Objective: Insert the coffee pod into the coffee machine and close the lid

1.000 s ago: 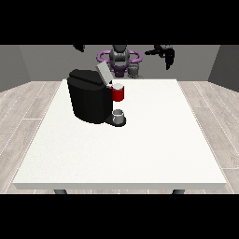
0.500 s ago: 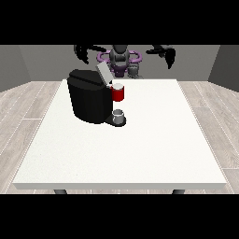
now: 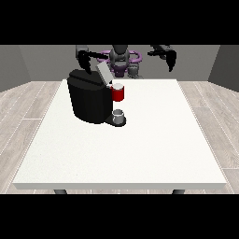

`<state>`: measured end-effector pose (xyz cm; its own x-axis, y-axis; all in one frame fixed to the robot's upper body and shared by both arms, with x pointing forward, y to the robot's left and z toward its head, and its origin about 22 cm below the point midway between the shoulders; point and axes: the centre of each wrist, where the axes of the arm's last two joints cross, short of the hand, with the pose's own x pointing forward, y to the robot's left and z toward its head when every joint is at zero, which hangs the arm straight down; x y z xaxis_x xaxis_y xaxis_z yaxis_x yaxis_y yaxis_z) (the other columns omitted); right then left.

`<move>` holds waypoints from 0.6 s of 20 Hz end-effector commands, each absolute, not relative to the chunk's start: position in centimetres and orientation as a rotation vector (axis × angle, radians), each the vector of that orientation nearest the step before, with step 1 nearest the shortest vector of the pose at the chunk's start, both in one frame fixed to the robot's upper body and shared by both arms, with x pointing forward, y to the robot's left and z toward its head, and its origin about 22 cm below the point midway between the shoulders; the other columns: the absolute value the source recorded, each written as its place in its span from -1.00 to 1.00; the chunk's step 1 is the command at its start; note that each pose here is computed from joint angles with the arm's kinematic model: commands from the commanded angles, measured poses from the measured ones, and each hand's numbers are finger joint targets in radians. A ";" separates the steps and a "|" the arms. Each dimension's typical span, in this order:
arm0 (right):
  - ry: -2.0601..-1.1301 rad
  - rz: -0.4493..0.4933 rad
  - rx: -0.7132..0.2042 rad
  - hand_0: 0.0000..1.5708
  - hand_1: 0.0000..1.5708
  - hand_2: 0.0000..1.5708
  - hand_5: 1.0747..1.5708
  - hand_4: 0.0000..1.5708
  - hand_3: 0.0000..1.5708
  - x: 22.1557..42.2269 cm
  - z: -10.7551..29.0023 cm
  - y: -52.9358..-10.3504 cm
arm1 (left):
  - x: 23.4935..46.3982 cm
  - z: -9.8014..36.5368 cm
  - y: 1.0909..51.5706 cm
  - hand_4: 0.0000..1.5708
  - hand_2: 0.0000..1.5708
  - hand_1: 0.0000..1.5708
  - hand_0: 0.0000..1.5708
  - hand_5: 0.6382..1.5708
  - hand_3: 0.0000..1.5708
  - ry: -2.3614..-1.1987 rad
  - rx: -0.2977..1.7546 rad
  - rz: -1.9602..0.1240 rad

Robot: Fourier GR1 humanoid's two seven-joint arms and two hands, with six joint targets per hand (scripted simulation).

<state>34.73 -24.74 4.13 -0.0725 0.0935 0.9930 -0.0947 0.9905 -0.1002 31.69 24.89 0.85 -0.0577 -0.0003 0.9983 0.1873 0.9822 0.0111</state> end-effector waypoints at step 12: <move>-1.737 0.231 -0.001 -1.00 -1.00 -1.00 1.00 -0.95 -1.00 38.9 7.6 -23.5 | 31.2 3.2 26.9 -1.00 -1.00 -1.00 -1.00 1.00 -1.00 -1.746 -0.096 -0.124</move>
<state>37.97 -23.28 6.84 -0.1577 0.1308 0.9788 -0.1284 0.9801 -0.1517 30.86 25.96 2.53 -0.1257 -0.0121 0.9920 0.1502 0.9882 0.0311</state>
